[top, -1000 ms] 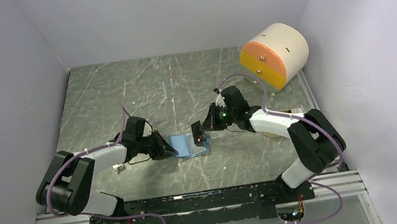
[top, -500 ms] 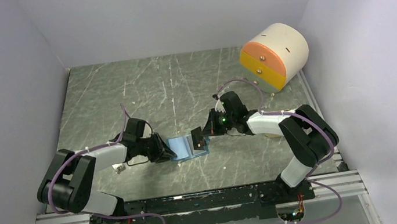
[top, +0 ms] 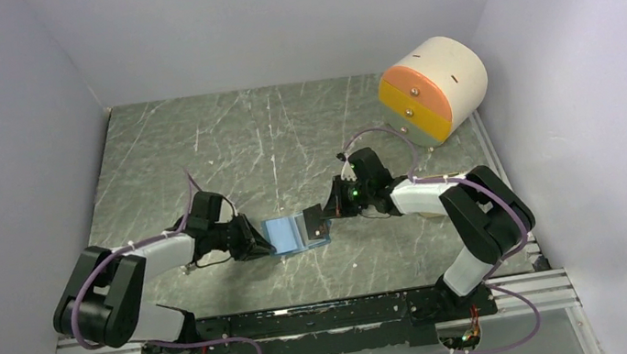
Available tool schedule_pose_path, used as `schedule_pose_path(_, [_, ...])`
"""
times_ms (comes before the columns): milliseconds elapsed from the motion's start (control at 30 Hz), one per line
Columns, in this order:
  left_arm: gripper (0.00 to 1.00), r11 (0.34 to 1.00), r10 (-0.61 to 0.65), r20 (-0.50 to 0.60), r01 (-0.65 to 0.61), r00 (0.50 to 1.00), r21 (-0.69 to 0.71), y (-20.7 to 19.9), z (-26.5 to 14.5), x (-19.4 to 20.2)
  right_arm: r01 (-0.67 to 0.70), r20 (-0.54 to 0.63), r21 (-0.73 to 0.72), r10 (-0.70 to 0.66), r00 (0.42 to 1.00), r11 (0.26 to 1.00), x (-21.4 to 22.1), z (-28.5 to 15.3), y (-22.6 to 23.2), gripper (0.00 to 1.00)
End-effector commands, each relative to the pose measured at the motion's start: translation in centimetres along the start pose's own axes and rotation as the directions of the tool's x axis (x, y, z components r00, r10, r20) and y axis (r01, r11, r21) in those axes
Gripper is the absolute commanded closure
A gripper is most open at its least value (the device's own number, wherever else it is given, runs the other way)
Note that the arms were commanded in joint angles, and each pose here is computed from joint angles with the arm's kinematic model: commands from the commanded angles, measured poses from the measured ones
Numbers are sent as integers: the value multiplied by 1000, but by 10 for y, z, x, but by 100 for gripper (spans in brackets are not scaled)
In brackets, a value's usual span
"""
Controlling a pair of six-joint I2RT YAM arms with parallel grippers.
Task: Put the credit cards into the card holder
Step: Insert the credit card into the card holder.
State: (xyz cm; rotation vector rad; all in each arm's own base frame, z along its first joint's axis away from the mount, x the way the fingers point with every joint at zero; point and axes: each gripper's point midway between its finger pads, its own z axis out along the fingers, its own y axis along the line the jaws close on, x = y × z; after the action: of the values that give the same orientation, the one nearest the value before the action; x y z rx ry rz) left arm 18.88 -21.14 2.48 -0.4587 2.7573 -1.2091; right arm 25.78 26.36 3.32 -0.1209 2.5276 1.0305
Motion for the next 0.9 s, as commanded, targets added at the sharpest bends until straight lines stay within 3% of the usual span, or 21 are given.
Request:
schedule_pose_path(0, [86, 999, 30, 5, -30, 1000, 27, -2, -6, 0, 14, -20, 60, -12, 1000, 998, 10, 1, -16, 100])
schedule_pose_path(67, [91, 999, 32, 0, -32, 999, 35, -2, -5, 1, 13, -25, 59, -12, 1000, 998, 12, 1, -17, 100])
schedule_pose_path(400, [91, 996, 46, -46, -42, 998, 79, -3, 3, 5, 9, -10, -69, -10, 1000, 998, 6, 0, 15, 100])
schedule_pose_path(867, [91, 997, 46, -77, -41, 996, 63, 2, 14, 7, -3, -50, -113, -2, 999, 994, 20, 13, 23, 100])
